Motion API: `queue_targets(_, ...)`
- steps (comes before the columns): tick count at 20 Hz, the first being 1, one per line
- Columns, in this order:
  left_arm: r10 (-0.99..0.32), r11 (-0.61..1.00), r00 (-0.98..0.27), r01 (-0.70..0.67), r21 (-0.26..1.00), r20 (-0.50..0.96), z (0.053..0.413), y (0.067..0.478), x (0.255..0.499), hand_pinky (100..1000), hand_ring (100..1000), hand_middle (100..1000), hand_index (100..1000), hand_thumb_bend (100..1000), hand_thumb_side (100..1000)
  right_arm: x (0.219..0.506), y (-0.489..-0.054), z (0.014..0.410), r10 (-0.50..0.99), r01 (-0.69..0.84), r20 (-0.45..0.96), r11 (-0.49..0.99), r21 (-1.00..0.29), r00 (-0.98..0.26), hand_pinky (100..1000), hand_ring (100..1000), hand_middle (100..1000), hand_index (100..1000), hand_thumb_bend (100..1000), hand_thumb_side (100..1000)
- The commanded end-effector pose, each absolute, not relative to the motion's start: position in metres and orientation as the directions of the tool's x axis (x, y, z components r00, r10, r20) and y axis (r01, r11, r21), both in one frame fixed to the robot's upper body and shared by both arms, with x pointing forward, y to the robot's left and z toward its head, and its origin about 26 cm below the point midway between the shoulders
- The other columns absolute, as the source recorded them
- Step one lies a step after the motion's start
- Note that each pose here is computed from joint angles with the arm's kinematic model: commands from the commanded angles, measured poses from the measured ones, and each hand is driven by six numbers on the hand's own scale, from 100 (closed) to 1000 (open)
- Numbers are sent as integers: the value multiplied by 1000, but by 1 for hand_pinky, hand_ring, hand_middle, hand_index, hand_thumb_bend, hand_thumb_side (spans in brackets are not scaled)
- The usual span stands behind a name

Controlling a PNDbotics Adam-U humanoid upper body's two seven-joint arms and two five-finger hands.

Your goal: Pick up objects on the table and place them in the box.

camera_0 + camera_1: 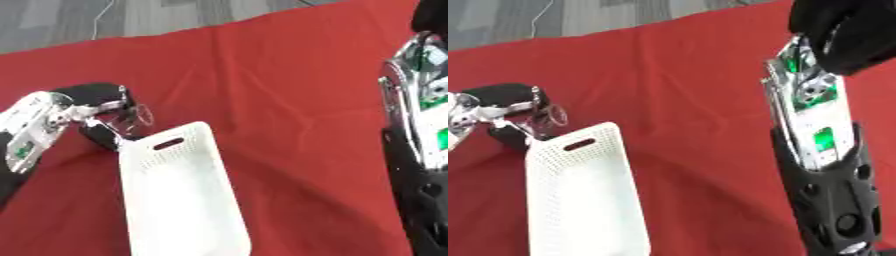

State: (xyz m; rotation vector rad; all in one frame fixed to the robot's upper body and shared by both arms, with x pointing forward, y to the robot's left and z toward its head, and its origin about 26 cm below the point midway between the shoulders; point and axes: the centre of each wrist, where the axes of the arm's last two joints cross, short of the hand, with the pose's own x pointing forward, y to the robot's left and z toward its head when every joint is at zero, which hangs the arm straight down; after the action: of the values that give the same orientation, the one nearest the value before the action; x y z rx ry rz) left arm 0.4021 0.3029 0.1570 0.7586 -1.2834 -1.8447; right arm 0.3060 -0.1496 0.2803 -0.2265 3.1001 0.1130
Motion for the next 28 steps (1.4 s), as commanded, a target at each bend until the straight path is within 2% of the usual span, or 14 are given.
queue_targets(1,-842,-230,-533,209,951,-86,184,311,401,100,100,100,120,100,371,305,-153,284,-133,-136,-50,989,60,-990,373,399,370,402,100,1000)
queue_targets(20,-827,-175,-559,144,974,-66,224,306,389,100,100,100,120,100,364,305,-158,281,-114,-116,-32,992,50,-993,371,399,369,403,100,998)
queue_targets(28,-791,-150,-610,118,982,-48,241,293,378,100,100,100,122,100,365,306,-161,278,-105,-105,-20,994,42,-994,370,399,369,403,100,998)
